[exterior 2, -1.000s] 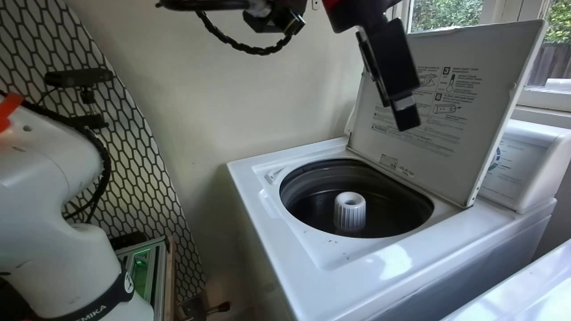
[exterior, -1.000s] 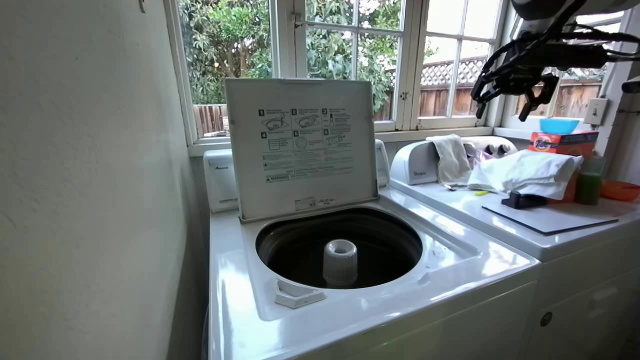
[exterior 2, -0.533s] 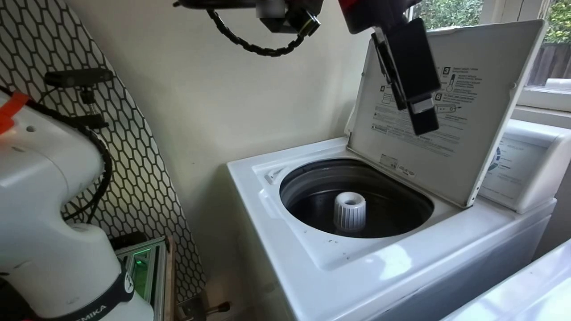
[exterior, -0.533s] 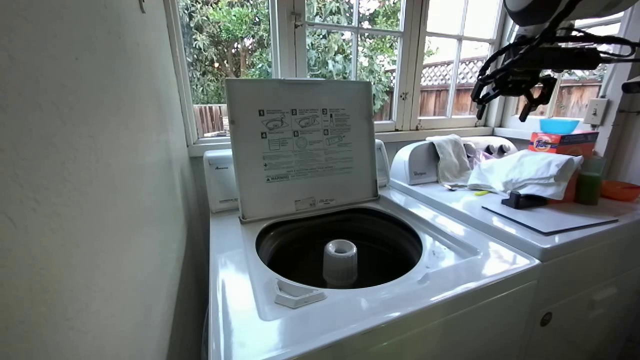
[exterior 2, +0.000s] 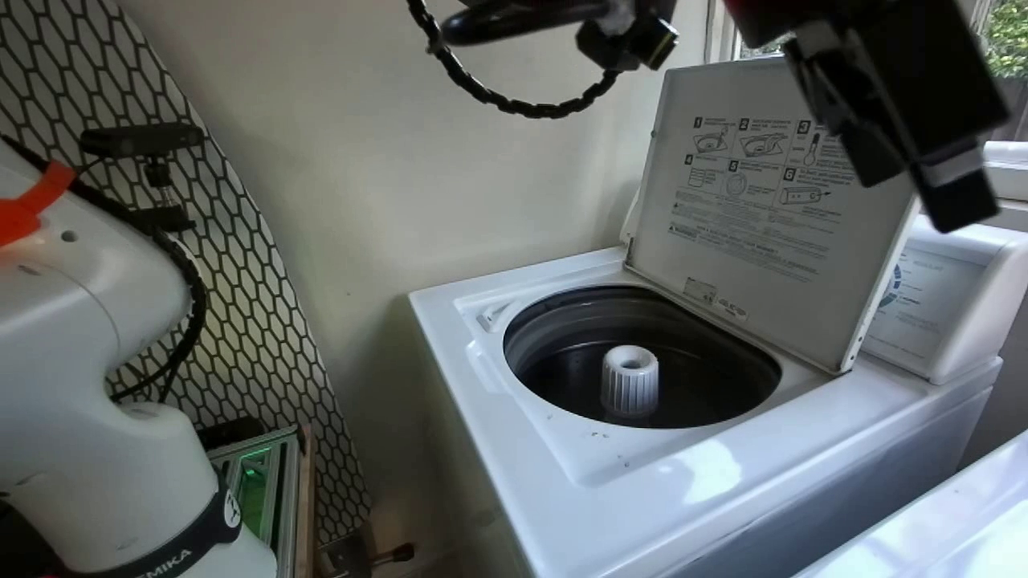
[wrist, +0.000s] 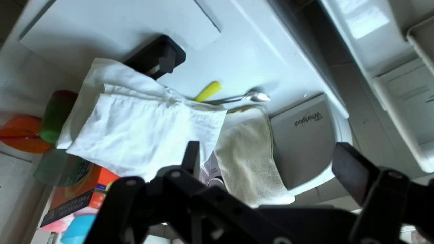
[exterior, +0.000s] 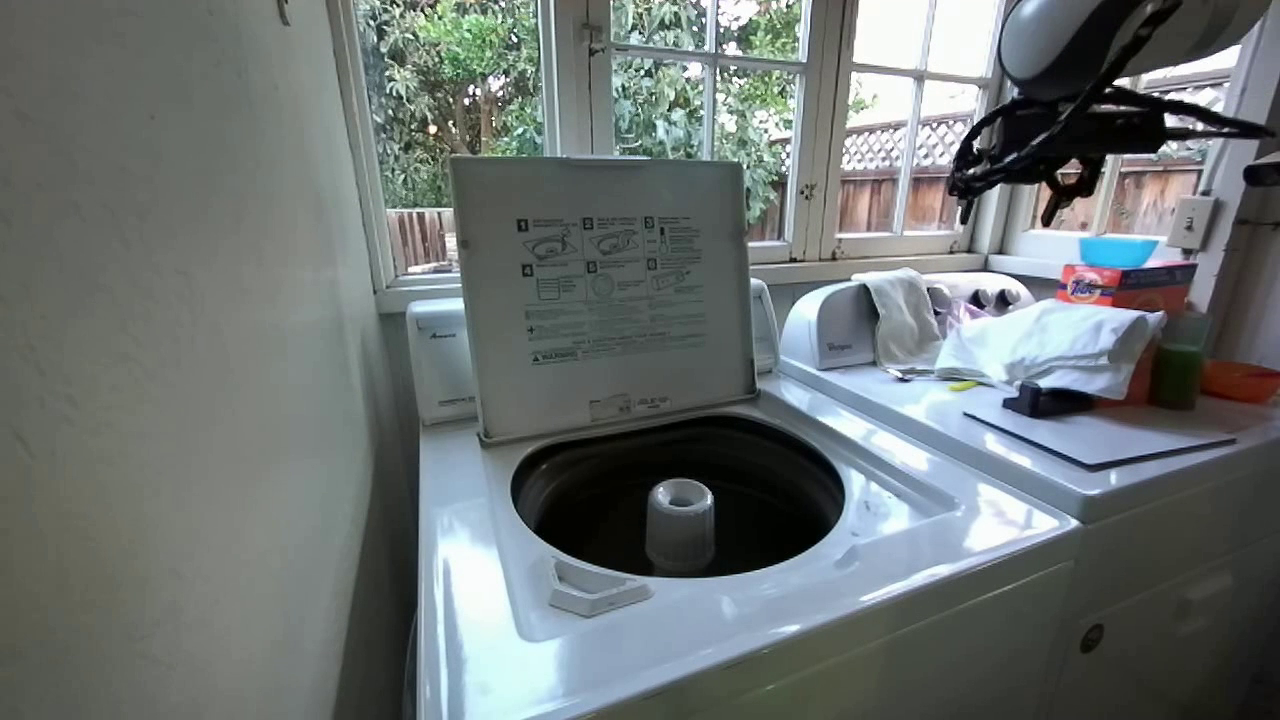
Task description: Remove the smaller white towel from the top of the right washing machine
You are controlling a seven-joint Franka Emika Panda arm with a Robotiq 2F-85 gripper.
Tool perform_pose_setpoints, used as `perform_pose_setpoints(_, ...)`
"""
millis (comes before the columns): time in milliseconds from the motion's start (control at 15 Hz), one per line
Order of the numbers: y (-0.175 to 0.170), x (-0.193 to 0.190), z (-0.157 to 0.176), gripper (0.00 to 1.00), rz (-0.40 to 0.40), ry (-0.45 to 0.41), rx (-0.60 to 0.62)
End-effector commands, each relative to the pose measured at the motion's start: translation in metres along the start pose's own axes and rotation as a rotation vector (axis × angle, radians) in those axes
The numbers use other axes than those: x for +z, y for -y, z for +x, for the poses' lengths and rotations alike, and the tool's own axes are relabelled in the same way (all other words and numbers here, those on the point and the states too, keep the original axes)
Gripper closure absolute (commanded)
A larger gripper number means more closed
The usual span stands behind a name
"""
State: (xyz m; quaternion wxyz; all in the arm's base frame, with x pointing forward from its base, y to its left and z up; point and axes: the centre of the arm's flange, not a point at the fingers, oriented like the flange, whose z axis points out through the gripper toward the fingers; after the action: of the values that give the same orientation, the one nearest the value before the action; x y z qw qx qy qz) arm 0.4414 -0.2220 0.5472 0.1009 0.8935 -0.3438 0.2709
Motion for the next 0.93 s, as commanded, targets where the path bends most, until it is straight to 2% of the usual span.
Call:
perform_pose_setpoints(0, 0.006, 0.039, 0.045, 0.0, -0.056, -0.07, 0.022)
perform_pose_setpoints(267, 0.012, 0.066, 0.08, 0.0, -0.073, -0.113, -0.027)
perform_pose_setpoints(467, 0.018, 0.086, 0.103, 0.0, -0.094, -0.111, -0.061)
perform_pose_setpoints(533, 0.021, 0.089, 0.107, 0.0, -0.113, -0.064, -0.043)
perform_pose_setpoints(600, 0.011, 0.075, 0.086, 0.0, -0.082, -0.094, -0.045)
perform_pose_setpoints(867, 0.018, 0.089, 0.097, 0.0, -0.097, -0.083, -0.051)
